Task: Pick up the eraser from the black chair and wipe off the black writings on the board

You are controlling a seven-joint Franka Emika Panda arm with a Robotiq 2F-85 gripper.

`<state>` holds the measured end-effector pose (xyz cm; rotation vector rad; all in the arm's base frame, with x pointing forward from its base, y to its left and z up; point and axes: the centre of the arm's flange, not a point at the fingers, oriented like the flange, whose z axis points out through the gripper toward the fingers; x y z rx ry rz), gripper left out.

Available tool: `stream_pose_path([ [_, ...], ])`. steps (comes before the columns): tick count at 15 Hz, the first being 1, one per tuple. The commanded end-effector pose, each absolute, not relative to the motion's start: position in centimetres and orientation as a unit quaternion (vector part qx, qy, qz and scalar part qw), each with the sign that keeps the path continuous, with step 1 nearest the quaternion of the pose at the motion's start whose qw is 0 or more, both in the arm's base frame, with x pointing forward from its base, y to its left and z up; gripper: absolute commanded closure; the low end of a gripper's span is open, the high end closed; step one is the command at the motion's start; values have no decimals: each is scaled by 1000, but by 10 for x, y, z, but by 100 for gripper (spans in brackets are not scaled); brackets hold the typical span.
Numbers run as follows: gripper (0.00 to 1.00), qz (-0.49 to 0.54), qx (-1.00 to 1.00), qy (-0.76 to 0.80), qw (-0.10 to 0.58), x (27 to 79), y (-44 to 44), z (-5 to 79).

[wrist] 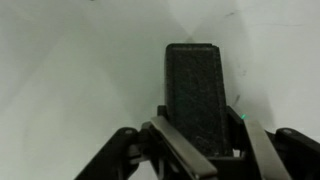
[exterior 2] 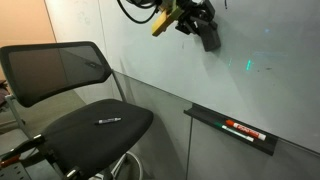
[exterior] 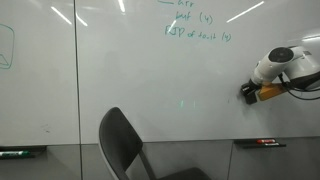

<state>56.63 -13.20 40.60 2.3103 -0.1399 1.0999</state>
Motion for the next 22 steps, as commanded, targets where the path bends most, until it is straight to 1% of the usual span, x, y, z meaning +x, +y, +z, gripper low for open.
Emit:
stream_pose_path([
  [1,68,362,877,-74,306,585,-138,437],
  [2,68,337,889,-69,301,584,-134,435],
  [7,68,216,947,-40,233,573,-74,399],
  [13,68,107,986,36,120,565,4,339],
  [22,68,-61,986,145,-62,557,65,228],
])
